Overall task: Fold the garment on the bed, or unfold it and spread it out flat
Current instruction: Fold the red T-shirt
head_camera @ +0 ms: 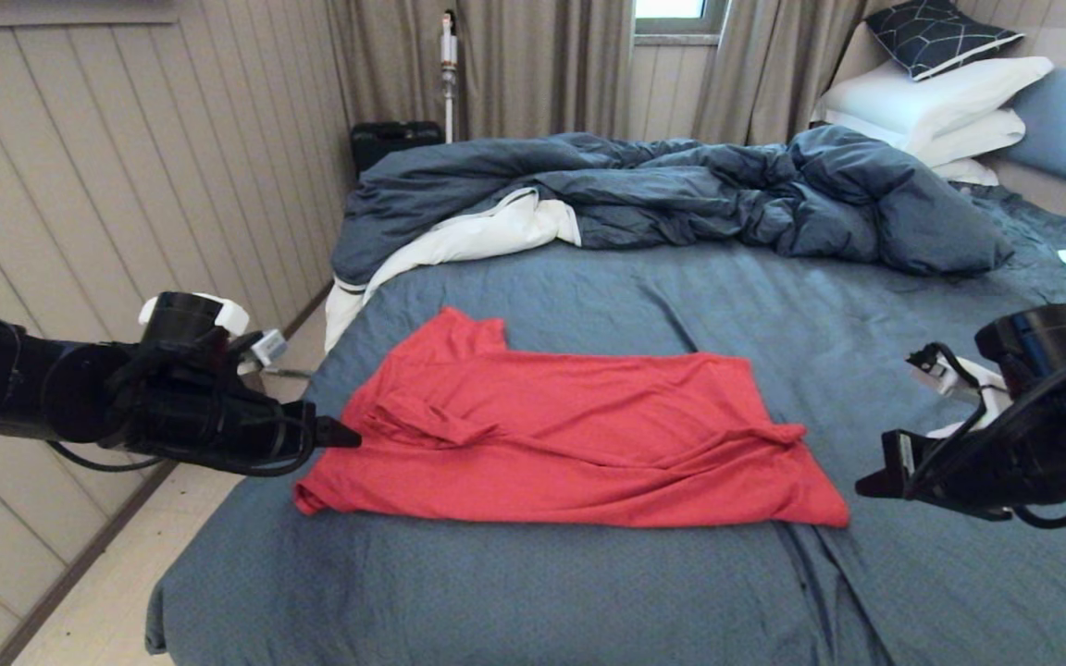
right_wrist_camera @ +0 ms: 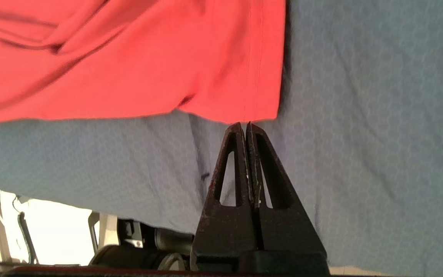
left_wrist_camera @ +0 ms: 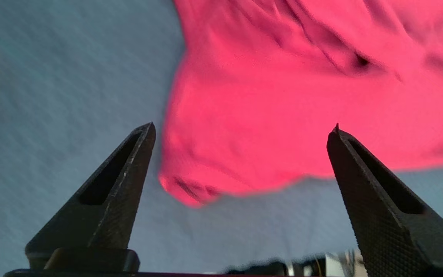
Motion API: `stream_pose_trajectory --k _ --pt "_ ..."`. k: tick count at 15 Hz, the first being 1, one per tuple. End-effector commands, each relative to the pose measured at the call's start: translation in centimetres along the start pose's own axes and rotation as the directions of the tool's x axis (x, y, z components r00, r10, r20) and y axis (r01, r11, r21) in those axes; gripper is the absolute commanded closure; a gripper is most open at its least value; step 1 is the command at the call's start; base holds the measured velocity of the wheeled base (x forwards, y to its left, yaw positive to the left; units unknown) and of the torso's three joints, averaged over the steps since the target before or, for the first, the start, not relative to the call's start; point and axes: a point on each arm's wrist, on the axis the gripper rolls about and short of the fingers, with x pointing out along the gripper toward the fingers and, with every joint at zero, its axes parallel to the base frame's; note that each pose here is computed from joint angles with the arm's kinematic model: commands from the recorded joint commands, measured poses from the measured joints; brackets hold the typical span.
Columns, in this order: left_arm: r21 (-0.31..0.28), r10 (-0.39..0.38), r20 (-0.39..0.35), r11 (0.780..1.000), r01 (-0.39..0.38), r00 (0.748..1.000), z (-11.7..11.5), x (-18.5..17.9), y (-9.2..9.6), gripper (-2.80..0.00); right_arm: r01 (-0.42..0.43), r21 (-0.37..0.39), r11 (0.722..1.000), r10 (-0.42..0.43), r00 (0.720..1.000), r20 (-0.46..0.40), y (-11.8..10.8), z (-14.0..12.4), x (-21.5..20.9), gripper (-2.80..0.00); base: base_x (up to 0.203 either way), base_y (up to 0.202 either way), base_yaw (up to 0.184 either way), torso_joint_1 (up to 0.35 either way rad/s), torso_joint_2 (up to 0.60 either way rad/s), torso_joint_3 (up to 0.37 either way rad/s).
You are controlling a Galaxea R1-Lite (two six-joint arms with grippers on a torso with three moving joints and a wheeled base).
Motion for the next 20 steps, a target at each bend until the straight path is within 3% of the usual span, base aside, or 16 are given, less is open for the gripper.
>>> stream_pose_trajectory --k 1,4,15,19,20 --pt "-0.004 0.018 -0.01 1.0 -0.018 1.0 0.2 0.9 0.3 -2.8 -0.005 -0.003 1.0 0.005 1.0 -0.002 0.1 -0.3 -0.2 0.0 0.0 0.0 0.0 0.0 0.0 0.0" --pt "-0.006 0.053 -0.039 0.999 -0.053 0.998 -0.3 1.7 0.7 -2.8 -0.004 -0.001 1.0 0.004 1.0 -0.007 0.0 -0.7 0.0 0.0 0.0 0.0 0.0 0.0 0.0 0.0" --pt "0.006 0.048 -0.117 0.999 -0.048 0.992 -2.6 2.2 0.2 -2.8 -0.01 -0.013 1.0 0.01 1.0 -0.007 -0.2 -1.9 1.4 0.0 0.0 0.0 0.0 0.0 0.0 0.0" --pt "0.014 0.047 -0.118 0.999 -0.046 0.992 -2.3 2.9 0.0 -2.8 -0.009 -0.009 1.0 0.009 1.0 -0.023 -0.4 -2.3 1.9 0.0 0.0 0.0 0.0 0.0 0.0 0.0" --pt "0.018 0.056 -0.115 0.998 -0.054 0.992 -2.2 3.1 -0.1 0.0 -0.008 -0.008 1.0 0.008 1.0 -0.026 -0.4 -2.3 2.0 0.0 0.0 0.0 0.0 0.0 0.0 0.0"
